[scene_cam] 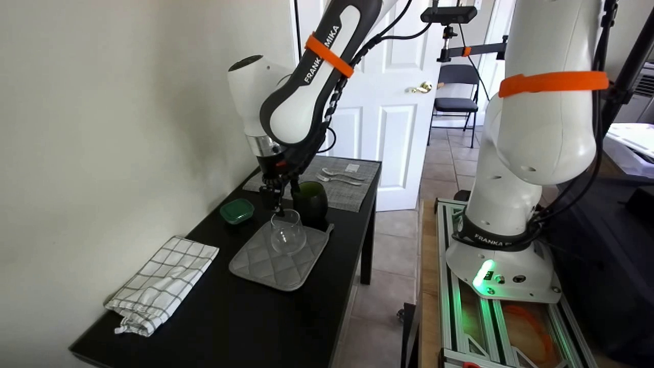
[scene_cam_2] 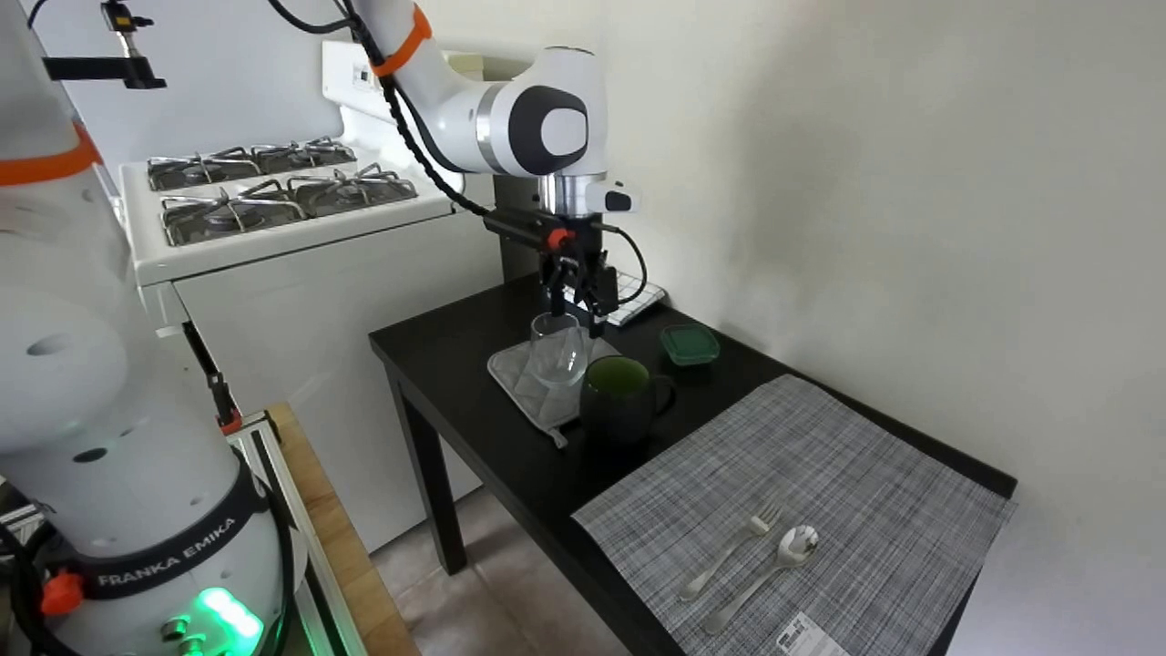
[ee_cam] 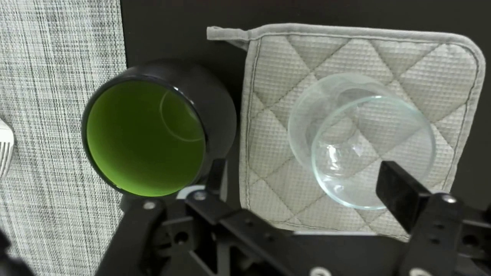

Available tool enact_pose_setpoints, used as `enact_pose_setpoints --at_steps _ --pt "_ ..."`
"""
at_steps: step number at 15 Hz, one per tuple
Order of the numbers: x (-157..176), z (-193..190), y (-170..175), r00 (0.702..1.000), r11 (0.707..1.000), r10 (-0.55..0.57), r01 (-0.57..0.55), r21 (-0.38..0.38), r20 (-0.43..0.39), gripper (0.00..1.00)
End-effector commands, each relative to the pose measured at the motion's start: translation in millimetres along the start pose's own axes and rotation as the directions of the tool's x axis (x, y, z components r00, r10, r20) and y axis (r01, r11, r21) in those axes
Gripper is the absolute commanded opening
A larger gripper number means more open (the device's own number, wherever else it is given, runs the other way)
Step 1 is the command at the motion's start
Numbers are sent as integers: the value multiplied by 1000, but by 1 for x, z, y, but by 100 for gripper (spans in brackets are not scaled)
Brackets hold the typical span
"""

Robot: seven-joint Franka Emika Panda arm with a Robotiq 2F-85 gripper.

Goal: Put the glass cup on the back cup

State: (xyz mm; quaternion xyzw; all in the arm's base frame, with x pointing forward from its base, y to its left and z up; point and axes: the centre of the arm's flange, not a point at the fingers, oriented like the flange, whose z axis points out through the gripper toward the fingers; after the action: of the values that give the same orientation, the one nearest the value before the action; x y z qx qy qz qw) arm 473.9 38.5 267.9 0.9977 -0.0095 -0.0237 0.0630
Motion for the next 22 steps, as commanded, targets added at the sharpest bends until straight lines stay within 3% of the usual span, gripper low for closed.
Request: enact_pose_setpoints --at_steps 1,3,4,9,10,11,12,13,14,17,22 --pt "2 13 -6 1000 1000 6 -6 -18 1 98" --pt "2 17 -6 1000 1000 4 -4 -19 8 74" --pt "2 18 -7 1000 1000 3 -3 -20 11 70" --pt "3 24 -6 1000 1000 5 -5 -21 19 30" --pt "3 25 -6 1000 1000 5 -5 -19 21 50" --pt "4 26 -6 1000 1000 5 -4 -20 23 48" --pt "4 27 -7 1000 1000 4 -4 -21 23 42" --pt "5 27 -7 1000 1000 3 -3 -21 23 20" --pt "6 28 -8 1000 1000 2 -1 -21 23 20" --pt "8 29 -9 1000 1000 0 1 -21 23 0" --pt "9 29 -9 1000 1000 4 -3 -15 19 1"
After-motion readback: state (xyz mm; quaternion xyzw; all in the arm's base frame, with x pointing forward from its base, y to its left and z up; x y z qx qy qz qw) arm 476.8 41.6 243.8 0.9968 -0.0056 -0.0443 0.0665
